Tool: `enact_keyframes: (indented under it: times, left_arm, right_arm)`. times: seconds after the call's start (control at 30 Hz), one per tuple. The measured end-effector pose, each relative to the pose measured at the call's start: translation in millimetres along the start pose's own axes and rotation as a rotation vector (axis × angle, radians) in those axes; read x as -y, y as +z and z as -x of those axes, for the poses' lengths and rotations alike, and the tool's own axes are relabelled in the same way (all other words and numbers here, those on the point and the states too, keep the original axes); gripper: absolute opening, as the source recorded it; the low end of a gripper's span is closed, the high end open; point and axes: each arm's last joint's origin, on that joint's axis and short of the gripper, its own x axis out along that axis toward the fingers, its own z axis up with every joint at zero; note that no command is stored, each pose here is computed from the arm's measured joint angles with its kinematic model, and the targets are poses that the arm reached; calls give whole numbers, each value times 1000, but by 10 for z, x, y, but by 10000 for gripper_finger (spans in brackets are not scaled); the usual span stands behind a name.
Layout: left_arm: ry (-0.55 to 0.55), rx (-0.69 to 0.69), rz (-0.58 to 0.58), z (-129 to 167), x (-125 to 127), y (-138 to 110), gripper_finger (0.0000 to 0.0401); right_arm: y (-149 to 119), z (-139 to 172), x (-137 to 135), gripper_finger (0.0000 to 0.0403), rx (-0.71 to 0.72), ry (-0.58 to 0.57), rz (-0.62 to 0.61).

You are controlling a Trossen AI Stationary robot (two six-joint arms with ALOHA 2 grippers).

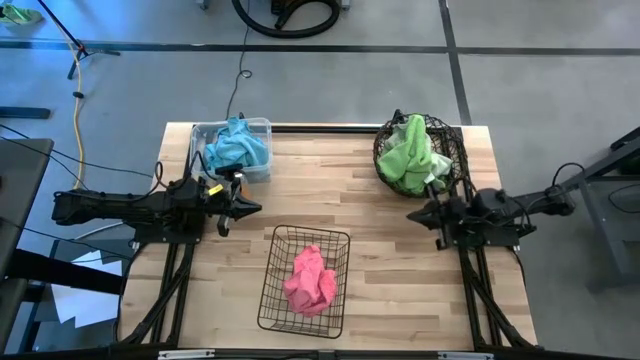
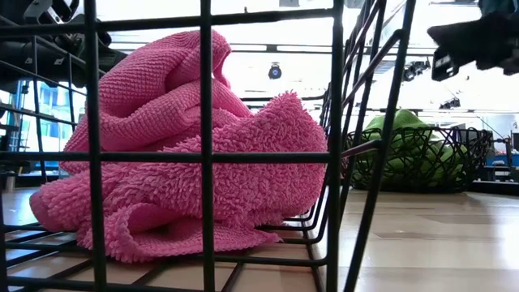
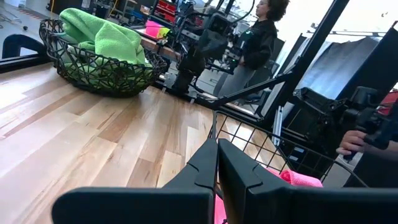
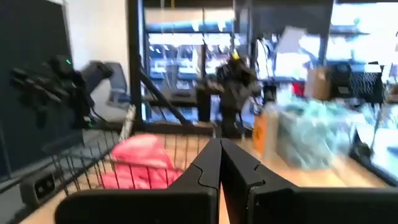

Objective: Sort microfiber towel by color & place in baskets
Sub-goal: Return to Home Position

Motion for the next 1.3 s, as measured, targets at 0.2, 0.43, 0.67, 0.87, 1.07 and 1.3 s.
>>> enact_keyframes:
  times: [0.2,0.43,0.67,0.87,1.07,1.3]
  left_arm:
    - [0,0,0,0,0,0,0]
    - [0,0,0,0,0,0,0]
    - [0,0,0,0,0,0,0]
    - [0,0,0,0,0,0,0]
    - [0,0,0,0,0,0,0]
    - [-2,5,-1,5,3,5,0]
  right_arm:
    - [-129,16,1,0,-132,66,-101]
    - [-168,7,-1,0,-176,59,-161]
    - [-177,4,7,0,-184,30,-152]
    - [-177,4,7,0,-185,30,-151]
    - [-165,11,8,0,-171,30,-152]
    - [-142,17,20,0,-144,19,-151]
